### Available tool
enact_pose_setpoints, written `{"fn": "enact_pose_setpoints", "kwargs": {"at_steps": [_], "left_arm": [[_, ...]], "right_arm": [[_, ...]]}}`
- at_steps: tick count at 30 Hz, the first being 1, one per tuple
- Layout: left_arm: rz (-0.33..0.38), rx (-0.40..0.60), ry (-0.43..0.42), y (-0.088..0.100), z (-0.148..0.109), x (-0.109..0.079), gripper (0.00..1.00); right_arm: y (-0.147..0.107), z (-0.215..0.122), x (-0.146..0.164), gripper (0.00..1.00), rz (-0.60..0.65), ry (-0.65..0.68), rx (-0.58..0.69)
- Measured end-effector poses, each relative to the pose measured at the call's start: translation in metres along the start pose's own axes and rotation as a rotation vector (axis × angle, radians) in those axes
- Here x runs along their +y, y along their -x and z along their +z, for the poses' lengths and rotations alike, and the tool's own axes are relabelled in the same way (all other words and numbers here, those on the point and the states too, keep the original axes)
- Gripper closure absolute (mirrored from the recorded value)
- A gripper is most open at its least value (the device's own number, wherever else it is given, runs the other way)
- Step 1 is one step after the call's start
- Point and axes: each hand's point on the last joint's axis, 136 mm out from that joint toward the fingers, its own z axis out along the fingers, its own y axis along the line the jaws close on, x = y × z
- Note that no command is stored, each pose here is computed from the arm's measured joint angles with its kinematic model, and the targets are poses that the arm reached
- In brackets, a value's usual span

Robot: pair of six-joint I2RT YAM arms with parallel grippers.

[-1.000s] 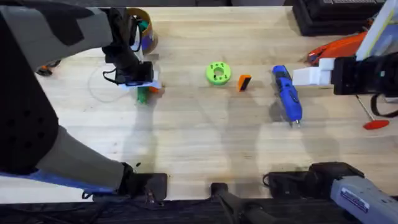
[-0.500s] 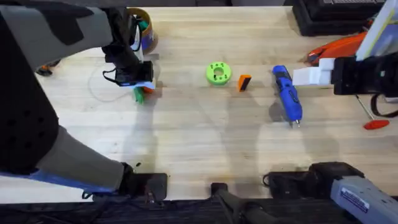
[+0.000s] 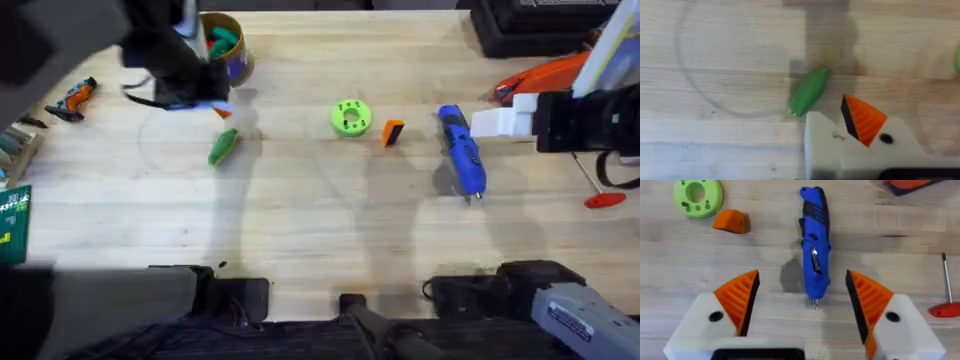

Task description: Pick up the gripper from the table and insert it into the empty holder that is missing its gripper. Then pick up a screw, insert it into the mounting hole, and use the screwdriver to tighten it. Finally, clean up the table by picking up the vegetable and placing it into the bucket.

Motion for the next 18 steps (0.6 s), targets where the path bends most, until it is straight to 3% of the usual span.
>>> {"fn": "enact_pose_setpoints", "kwargs": {"at_steps": [5, 10, 18], "left_arm": [[0.006, -0.177, -0.02, -0.004, -0.065, -0.002, 0.989], [0.012, -0.315, -0.038, -0.016, -0.111, -0.003, 0.989], [0.016, -0.429, -0.051, -0.035, -0.148, -0.002, 0.989]], "right_arm": [[0.0, 0.0, 0.0, 0.01, 0.0, 0.0, 0.0], [0.0, 0.0, 0.0, 0.01, 0.0, 0.0, 0.0], [0.0, 0.0, 0.0, 0.011, 0.0, 0.0, 0.0]]}}
